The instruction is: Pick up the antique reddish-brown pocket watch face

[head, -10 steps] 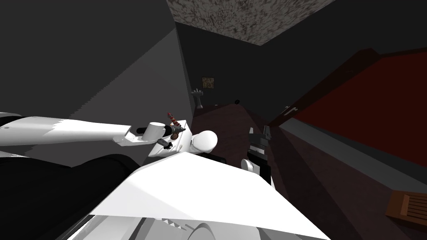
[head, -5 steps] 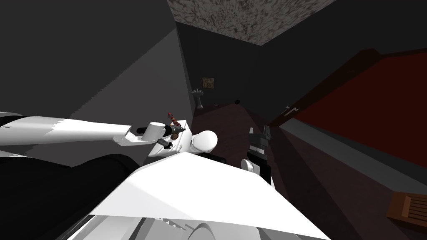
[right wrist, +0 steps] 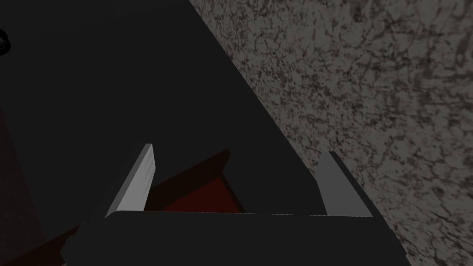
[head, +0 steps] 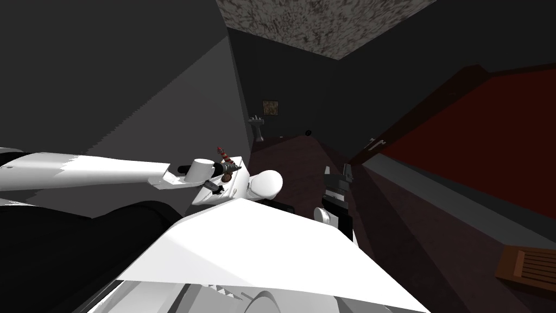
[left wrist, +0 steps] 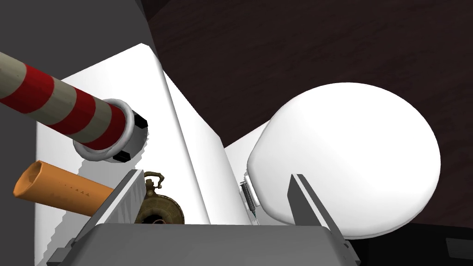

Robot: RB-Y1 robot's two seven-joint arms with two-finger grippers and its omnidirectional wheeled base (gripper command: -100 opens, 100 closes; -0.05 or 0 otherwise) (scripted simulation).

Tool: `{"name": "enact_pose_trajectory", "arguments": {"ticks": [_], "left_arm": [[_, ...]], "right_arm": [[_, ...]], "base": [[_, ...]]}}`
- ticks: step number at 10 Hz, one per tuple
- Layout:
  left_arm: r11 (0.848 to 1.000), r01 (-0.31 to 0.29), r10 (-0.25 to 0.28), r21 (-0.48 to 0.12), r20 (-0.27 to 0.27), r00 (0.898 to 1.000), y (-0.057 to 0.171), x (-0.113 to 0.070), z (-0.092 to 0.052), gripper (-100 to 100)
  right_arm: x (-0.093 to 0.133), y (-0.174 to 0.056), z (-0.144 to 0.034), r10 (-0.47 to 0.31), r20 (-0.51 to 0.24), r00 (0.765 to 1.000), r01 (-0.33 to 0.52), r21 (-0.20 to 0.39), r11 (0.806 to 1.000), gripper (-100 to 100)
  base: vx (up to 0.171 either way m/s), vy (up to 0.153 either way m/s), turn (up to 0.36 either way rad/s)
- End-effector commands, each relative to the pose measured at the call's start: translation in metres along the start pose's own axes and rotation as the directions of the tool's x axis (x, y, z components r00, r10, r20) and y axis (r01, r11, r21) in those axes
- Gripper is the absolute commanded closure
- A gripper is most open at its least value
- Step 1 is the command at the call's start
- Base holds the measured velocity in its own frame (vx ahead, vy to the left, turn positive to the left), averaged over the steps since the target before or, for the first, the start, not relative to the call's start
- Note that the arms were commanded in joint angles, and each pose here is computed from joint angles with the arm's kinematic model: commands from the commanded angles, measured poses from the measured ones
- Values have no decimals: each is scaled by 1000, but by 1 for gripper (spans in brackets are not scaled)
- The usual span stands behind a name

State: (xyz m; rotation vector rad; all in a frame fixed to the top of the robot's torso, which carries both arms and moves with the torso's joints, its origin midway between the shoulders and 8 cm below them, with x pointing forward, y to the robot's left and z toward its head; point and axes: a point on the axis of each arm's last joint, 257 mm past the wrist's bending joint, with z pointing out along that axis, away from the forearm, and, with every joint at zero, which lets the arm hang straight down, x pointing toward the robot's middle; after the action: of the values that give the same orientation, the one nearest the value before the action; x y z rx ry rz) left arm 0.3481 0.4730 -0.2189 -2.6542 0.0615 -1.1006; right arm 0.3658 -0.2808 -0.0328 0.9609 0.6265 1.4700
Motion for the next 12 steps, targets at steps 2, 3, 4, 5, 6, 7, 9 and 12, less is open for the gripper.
{"name": "enact_pose_trajectory", "arguments": {"ticks": [2,3,4,5,6,7,9,12], "left_arm": [[1000,14,-14,-5,-29,999,-11,7,6,-100],[1000,19,-20,-6,-42,999,-16,10,9,-100],[1000,24,-25,-8,-55,998,-23,13,12,-100],[1000,24,-25,-8,-63,998,-23,17,12,-100],[1000,24,-25,-8,-55,998,-23,13,12,-100],[1000,29,-29,-9,-68,997,-30,15,15,-100],[999,37,-37,-5,-94,995,-47,20,20,-100],[999,41,-42,-7,-114,993,-66,22,24,-100]], "right_arm": [[0,0,0,0,0,1000,0,0,1000,0],[0,0,0,0,0,1000,0,0,1000,0],[0,0,0,0,0,1000,0,0,1000,0],[0,0,0,0,0,1000,0,0,1000,0],[0,0,0,0,0,1000,0,0,1000,0],[0,0,0,0,0,1000,0,0,1000,0],[0,0,0,0,0,1000,0,0,1000,0],[0,0,0,0,0,1000,0,0,1000,0]], "base": [[-7,-20,-32],[-7,-27,-39],[-8,-41,-63],[0,-35,-45],[5,-26,-29],[10,-31,-36],[11,-49,-100],[14,-44,-64]]}}
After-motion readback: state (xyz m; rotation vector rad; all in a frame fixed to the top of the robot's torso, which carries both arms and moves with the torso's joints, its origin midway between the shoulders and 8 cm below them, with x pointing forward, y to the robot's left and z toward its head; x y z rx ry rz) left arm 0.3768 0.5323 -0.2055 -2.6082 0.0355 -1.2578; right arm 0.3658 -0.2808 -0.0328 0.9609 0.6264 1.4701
